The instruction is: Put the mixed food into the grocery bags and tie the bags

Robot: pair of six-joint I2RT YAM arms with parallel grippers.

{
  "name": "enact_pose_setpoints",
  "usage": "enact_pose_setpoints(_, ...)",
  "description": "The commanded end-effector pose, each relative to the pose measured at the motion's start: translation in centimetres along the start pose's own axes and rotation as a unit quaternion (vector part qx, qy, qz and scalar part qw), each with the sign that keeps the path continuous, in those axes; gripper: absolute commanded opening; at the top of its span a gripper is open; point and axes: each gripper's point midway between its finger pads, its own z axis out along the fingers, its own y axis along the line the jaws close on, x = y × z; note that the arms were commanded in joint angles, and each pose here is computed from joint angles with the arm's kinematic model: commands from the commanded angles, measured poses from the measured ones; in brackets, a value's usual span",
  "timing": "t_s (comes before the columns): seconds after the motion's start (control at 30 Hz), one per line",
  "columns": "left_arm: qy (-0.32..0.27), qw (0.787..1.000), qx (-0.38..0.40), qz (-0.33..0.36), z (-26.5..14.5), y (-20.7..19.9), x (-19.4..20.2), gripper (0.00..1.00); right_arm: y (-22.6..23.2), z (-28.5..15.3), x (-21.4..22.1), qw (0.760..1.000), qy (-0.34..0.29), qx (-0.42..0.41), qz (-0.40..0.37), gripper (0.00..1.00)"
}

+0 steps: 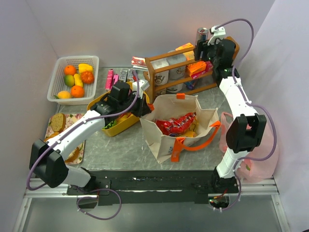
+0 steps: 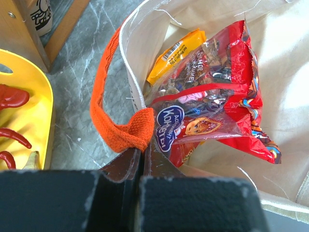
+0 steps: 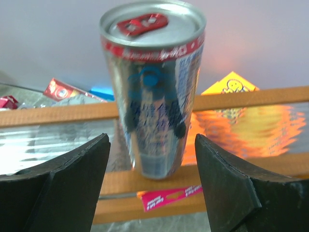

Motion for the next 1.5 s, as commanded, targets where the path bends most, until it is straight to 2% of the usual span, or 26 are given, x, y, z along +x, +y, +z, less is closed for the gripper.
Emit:
enact_pose_setpoints(0.0,0.004,1.000,-0.001,0.006,0.1,0.5,-0.1,0.01,-0.2,1.3,-3.5,0.998,-0.055,-0.013,-0.017,0.79)
enact_pose_setpoints(0.17,0.000,1.000,-0.003,0.006,-0.1,0.6,-0.3,0.01,-0.2,2.5,-3.3,0.998,-0.053,-0.021,-0.024,0.77)
enact_pose_setpoints(0.23,-0.003,1.000,-0.003,0.006,-0.2,0.7,-0.5,0.01,-0.3,2.9,-3.4,0.998,-0.056,-0.023,-0.030,0.70)
enact_pose_setpoints(0.27,-0.003,1.000,-0.002,0.006,-0.2,0.7,-0.5,0.01,-0.3,3.0,-3.5,0.998,-0.057,-0.024,-0.031,0.66)
enact_pose_setpoints(0.3,-0.004,1.000,-0.002,0.006,-0.2,0.7,-0.6,0.01,-0.2,3.1,-3.6,0.997,-0.060,-0.024,-0.032,0.56)
enact_pose_setpoints(0.37,-0.005,1.000,-0.003,0.005,-0.3,0.8,-0.6,0.01,-0.2,3.1,-3.8,0.997,-0.068,-0.025,-0.034,0.46)
enact_pose_setpoints(0.4,-0.004,1.000,-0.003,0.004,-0.2,0.8,-0.6,0.01,-0.3,2.9,-3.7,0.997,-0.069,-0.025,-0.035,0.37)
enact_pose_setpoints(0.47,-0.003,1.000,-0.004,0.003,-0.2,0.9,-0.6,0.01,-0.1,2.6,-4.2,0.996,-0.083,-0.025,-0.039,0.25)
enact_pose_setpoints(0.5,-0.003,1.000,-0.006,0.002,-0.2,1.0,-0.6,0.01,-0.1,2.1,-4.3,0.995,-0.086,-0.022,-0.039,0.12)
enact_pose_setpoints(0.57,-0.005,1.000,-0.005,0.002,-0.3,1.0,-0.7,0.01,-0.2,1.3,-5.0,0.994,-0.102,-0.016,-0.042,0.10)
enact_pose_setpoints(0.67,-0.004,1.000,-0.005,0.000,-0.2,1.0,-0.6,0.01,0.0,-0.5,-7.3,0.990,-0.128,-0.012,-0.050,0.01)
enact_pose_setpoints(0.9,-0.013,1.000,0.003,-0.007,-0.6,0.5,-0.9,0.01,3.5,-8.0,-14.6,0.977,-0.198,-0.034,-0.068,0.00)
enact_pose_setpoints(0.97,-0.021,1.000,0.004,-0.005,-0.8,0.4,-1.2,0.01,4.6,-9.7,-14.3,0.980,-0.187,-0.041,-0.060,0.00)
enact_pose_setpoints(1.03,-0.023,1.000,0.005,-0.006,-1.0,0.2,-1.3,0.01,6.3,-13.4,-16.0,0.975,-0.212,-0.049,-0.049,0.00)
enact_pose_setpoints(1.07,-0.026,1.000,0.007,-0.006,-1.1,0.1,-1.5,0.01,7.1,-13.8,-14.1,0.978,-0.196,-0.060,-0.033,0.00)
enact_pose_setpoints(1.1,-0.026,1.000,0.008,-0.007,-1.1,0.1,-1.5,0.01,7.5,-16.8,-15.5,0.973,-0.220,-0.058,-0.028,0.00)
enact_pose_setpoints(1.23,-0.027,1.000,0.010,-0.008,-1.2,-0.1,-1.5,0.01,12.2,-21.2,-12.5,0.975,-0.199,-0.102,0.000,0.00)
enact_pose_setpoints(1.27,-0.026,1.000,0.010,-0.008,-1.1,-0.1,-1.4,0.01,13.1,-22.2,-10.4,0.977,-0.180,-0.115,0.014,0.00)
enact_pose_setpoints(1.37,-0.030,1.000,-0.003,-0.004,-1.3,0.3,-1.6,0.01,15.6,-23.6,-5.8,0.979,-0.136,-0.148,0.046,0.00)
enact_pose_setpoints(1.47,-0.038,0.999,-0.007,-0.002,-1.6,0.3,-1.8,0.01,17.3,-23.5,-1.4,0.982,-0.091,-0.160,0.041,0.00)
